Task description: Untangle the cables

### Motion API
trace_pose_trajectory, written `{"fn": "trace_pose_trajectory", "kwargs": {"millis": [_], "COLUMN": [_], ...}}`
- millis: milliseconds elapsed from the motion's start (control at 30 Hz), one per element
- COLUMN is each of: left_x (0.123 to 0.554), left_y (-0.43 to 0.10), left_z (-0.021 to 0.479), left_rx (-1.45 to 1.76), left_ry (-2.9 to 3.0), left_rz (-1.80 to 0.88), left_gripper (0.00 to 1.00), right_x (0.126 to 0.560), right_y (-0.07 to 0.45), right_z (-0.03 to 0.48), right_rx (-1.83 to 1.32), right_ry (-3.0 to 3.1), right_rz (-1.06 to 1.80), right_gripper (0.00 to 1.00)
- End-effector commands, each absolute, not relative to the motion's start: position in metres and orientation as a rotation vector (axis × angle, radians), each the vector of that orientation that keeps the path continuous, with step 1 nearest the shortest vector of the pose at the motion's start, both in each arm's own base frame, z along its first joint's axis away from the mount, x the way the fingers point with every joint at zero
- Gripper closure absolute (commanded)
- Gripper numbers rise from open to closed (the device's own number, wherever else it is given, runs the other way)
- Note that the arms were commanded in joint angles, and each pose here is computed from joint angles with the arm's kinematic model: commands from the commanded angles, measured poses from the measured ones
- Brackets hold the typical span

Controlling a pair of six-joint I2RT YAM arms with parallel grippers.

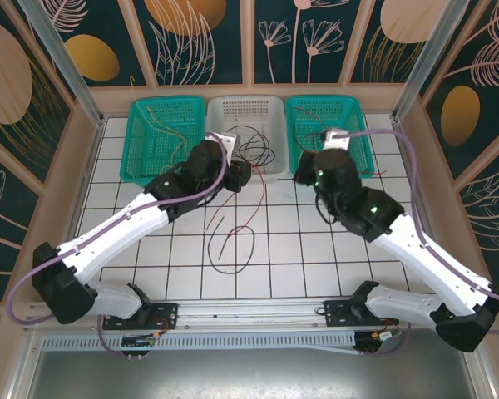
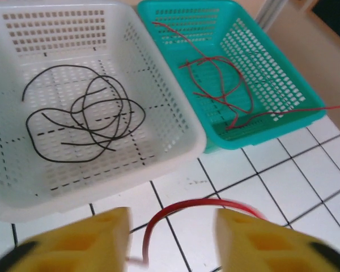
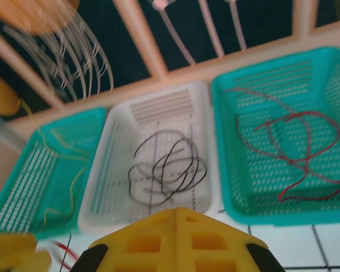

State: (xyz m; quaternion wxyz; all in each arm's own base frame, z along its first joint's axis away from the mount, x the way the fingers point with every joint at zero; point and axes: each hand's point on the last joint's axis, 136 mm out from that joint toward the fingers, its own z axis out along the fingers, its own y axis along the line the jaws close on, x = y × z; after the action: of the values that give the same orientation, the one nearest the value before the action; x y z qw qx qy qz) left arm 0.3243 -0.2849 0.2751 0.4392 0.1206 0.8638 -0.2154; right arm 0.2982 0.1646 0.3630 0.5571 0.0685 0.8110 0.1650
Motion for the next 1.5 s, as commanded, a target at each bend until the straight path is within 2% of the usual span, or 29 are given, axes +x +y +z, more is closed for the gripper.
{"fn": "trace_pose_trajectory", "kwargs": {"millis": [0, 100, 333, 600, 833, 933, 1000, 1067, 1133, 1233, 1333, 1467], "left_x": [0.335, 0.337, 0.321, 0.293, 0.279, 0.277, 0.282, 0.291, 0.298, 0.298, 0.291, 0.299], "left_y": [-0.271, -0.258, -0.226, -0.211, -0.202, -0.204, -0.203, -0.200, -0.204, -0.228, -0.238, -0.219], "left_z": [0.295, 0.300, 0.278, 0.181, 0.132, 0.118, 0.107, 0.092, 0.082, 0.074, 0.062, 0.059], "left_rx": [0.245, 0.175, 0.078, 0.046, 0.049, 0.037, 0.009, -0.083, -0.180, -0.209, -0.225, -0.277], "left_ry": [2.101, 2.074, 2.093, 2.323, 2.446, 2.472, 2.483, 2.512, 2.547, 2.577, 2.619, 2.585], "left_rz": [-0.443, -0.412, -0.360, -0.310, -0.248, -0.253, -0.238, -0.265, -0.374, -0.558, -0.639, -0.508], "left_gripper": [0.42, 0.32, 0.21, 0.23, 0.27, 0.26, 0.27, 0.33, 0.45, 0.50, 0.52, 0.47], "right_x": [0.310, 0.327, 0.375, 0.427, 0.455, 0.447, 0.433, 0.413, 0.389, 0.347, 0.312, 0.280], "right_y": [0.138, 0.122, 0.081, 0.038, 0.051, 0.077, 0.097, 0.120, 0.142, 0.168, 0.176, 0.184], "right_z": [0.365, 0.362, 0.334, 0.292, 0.263, 0.266, 0.266, 0.266, 0.263, 0.251, 0.229, 0.205], "right_rx": [0.195, 0.247, 0.363, 0.501, 0.480, 0.396, 0.336, 0.276, 0.216, 0.149, 0.141, 0.122], "right_ry": [1.948, 1.970, 2.066, 2.165, 2.247, 2.241, 2.244, 2.243, 2.247, 2.266, 2.307, 2.358], "right_rz": [0.284, 0.274, 0.307, 0.380, 0.490, 0.489, 0.483, 0.496, 0.523, 0.555, 0.554, 0.565], "right_gripper": [1.00, 1.00, 1.00, 1.00, 1.00, 0.98, 0.92, 0.84, 0.77, 0.65, 0.62, 0.61]}}
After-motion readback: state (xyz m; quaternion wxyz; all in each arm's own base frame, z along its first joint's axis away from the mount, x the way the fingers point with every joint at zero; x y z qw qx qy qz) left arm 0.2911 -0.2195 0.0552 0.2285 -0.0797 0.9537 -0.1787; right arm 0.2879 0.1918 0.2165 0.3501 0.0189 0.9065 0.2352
